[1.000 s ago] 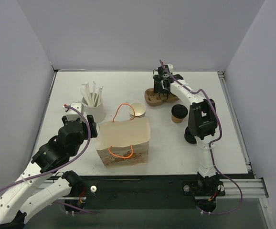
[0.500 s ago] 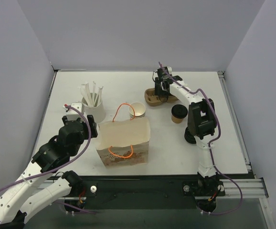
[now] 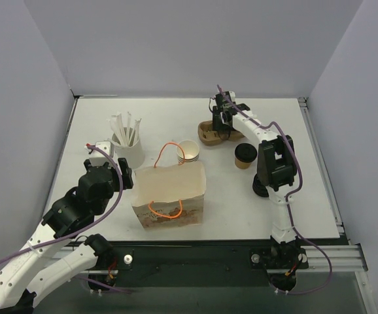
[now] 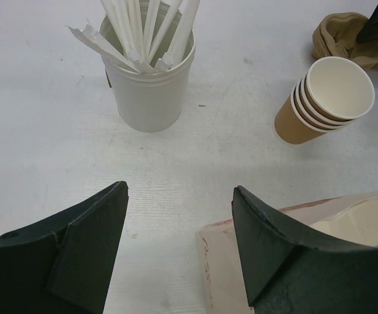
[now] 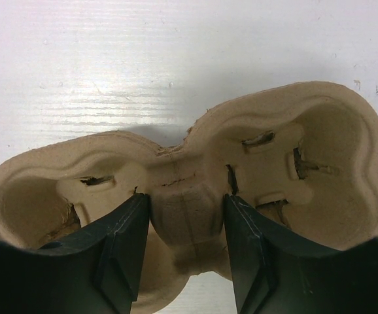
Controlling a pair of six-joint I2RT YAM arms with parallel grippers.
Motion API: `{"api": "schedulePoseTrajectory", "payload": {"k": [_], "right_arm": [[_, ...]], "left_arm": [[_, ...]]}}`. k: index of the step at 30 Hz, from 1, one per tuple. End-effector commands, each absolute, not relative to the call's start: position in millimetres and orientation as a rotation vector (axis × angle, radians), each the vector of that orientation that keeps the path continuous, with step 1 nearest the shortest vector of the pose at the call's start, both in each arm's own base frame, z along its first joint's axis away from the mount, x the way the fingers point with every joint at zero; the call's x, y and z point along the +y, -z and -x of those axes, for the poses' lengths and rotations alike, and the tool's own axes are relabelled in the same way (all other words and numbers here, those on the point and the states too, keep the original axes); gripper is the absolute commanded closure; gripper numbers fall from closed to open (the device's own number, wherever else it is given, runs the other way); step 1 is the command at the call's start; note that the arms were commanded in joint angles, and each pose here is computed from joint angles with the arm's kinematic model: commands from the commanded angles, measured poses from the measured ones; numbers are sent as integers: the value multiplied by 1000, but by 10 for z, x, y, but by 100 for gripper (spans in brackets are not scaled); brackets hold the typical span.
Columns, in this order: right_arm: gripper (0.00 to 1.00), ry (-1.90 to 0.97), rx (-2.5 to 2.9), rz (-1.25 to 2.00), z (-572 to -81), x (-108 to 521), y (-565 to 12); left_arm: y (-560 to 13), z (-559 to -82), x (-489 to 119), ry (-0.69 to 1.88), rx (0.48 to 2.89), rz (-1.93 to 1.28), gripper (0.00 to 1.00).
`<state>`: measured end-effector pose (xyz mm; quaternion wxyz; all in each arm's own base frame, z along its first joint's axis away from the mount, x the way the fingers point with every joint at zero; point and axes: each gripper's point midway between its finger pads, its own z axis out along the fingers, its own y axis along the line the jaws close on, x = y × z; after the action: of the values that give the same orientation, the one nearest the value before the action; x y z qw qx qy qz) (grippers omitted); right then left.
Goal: Pack the takeout coffee
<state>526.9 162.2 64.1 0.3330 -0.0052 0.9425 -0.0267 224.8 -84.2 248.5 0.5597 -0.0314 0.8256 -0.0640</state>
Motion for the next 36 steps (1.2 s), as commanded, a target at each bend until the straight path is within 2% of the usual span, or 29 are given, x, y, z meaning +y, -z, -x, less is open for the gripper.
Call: {"api": "schedulePoseTrajectory", "payload": {"k": [1,7,19,24,29,36], "right_arm": [[60,29,2368,-30,-5348,1581,-1194],[61,12,2346,-84,-5387,1548,-1304],[57,-23,2339,-104,-5395,1575,-1384],[64,-48,2371,-80,-5342,1616,-1269],[55,-64,2395,-95,-5284,1629,-1147],[57,-74,2354,-83,-5375,1629,-1330]], "left_arm": [[-2579,-2258,-863,191,1919,98,25],[-2576,-2258,-873,195,1921,100,25],[-2563,-2257,-876,196,1925,100,25],[-2572,-2254,-878,201,1922,102,25],[-2594,-2263,-883,201,1918,99,25],[-2587,-2273,-895,198,1923,96,25]]}}
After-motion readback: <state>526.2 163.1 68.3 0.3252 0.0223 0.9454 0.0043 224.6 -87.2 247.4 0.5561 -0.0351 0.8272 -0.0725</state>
